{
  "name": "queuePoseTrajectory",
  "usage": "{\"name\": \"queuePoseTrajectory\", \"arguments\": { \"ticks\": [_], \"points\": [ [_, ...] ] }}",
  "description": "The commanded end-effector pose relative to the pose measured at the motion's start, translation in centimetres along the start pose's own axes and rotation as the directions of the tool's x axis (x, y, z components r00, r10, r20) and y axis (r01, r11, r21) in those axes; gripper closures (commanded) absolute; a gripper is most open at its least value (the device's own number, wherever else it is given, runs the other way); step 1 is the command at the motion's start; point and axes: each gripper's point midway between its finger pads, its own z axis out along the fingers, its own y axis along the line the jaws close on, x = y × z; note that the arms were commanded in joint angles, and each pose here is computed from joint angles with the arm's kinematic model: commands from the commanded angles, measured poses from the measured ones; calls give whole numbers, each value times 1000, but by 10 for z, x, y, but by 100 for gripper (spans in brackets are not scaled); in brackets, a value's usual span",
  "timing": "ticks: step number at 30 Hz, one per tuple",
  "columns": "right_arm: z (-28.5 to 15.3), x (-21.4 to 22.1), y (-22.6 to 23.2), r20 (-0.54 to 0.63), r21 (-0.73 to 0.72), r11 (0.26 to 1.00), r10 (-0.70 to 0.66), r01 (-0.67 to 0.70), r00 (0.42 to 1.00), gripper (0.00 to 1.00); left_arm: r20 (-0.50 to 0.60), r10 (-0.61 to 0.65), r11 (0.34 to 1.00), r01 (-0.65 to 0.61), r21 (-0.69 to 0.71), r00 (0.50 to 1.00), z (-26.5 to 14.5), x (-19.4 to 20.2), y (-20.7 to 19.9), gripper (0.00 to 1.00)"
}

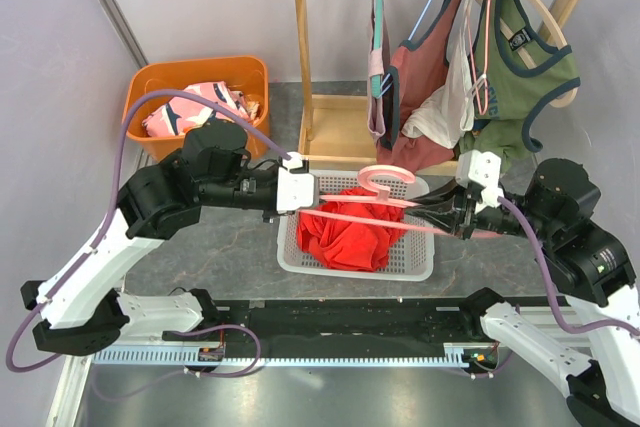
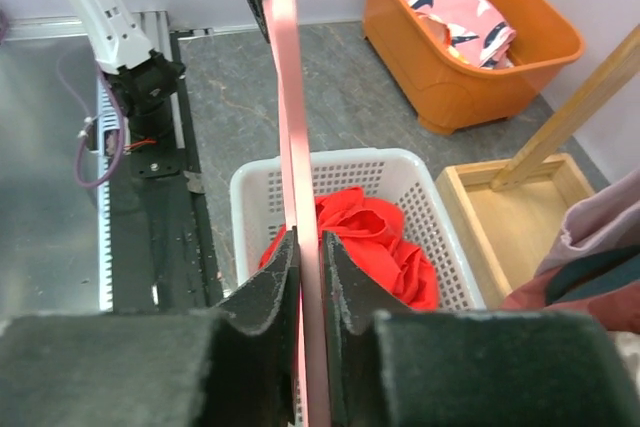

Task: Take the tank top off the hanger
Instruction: Place the hanger at the clothesline.

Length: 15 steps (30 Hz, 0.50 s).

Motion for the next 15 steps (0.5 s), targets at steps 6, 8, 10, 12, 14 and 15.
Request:
{"name": "queuePoseTrajectory", "arguments": {
  "ticks": [6,8,10,12,14,15],
  "points": [
    [-11,-34,-27,85,176,980,-105,88,991,37,90,-11,979,29,-200,996,-22,-34,34,98],
    [-22,-44,-23,112,206,973,-129,104,985,23,100,-30,963,55,-263,995,-31,-38,45,98],
    [-30,-50,-22,128,233,967,-139,106,982,2,112,-42,946,75,-314,993,-41,-42,53,98],
    [-43,-59,-18,161,273,956,-152,104,975,2,134,-37,932,83,-354,990,-54,-47,59,98],
    [-56,-65,-20,190,340,936,-164,92,968,2,153,-21,923,78,-378,988,-67,-52,59,98],
    [-61,-67,-22,203,371,925,-166,81,965,2,155,-19,918,79,-389,988,-71,-52,59,98]
  ]
}}
